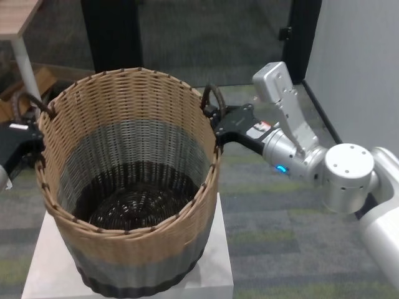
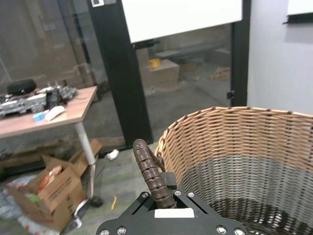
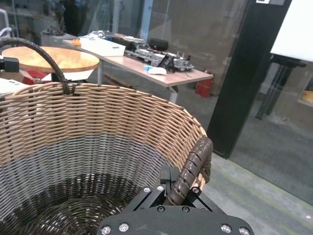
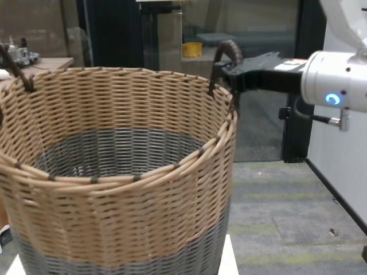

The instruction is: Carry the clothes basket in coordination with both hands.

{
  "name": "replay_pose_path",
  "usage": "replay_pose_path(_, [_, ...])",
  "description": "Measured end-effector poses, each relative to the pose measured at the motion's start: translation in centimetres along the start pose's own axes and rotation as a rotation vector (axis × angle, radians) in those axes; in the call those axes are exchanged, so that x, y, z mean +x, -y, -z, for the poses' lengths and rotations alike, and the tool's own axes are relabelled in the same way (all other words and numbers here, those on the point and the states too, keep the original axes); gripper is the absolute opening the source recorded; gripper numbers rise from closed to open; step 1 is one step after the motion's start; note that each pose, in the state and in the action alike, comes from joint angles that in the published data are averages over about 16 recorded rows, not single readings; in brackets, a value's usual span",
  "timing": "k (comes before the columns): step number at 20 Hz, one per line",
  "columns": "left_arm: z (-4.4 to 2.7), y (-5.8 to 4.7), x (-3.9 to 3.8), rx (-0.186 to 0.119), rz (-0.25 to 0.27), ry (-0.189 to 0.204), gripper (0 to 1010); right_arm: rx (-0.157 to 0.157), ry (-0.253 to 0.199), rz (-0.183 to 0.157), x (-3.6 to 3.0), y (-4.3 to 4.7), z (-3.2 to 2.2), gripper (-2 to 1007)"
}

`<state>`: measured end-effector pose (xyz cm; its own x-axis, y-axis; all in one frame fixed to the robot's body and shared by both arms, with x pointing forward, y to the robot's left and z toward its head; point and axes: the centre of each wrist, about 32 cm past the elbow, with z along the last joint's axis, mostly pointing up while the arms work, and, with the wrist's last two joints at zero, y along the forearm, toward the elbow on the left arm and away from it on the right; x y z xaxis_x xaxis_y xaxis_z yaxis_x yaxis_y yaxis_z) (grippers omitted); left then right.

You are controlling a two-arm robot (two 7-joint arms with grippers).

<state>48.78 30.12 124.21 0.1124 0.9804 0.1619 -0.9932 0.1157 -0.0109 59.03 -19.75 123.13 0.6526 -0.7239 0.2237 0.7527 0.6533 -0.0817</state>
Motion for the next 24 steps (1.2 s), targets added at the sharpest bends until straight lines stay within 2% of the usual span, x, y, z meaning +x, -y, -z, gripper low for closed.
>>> replay_pose_path(7, [1.05,0.6,0.65,0.025,-0.024,-0.006,0,-0.014,0.007,-0.026,-0.49,-1.53,0.52,7])
replay_pose_path(12, [1.79,1.4,1.15,0.037,-0.036,-0.01,0,-0.024,0.013,-0.037,-0.69,-2.55,0.86,7])
replay_pose_path(24, [3.54,3.4,1.94,0.068,-0.035,-0.044,0,-0.051,0.03,-0.023,-0.51,-4.34,1.58,7])
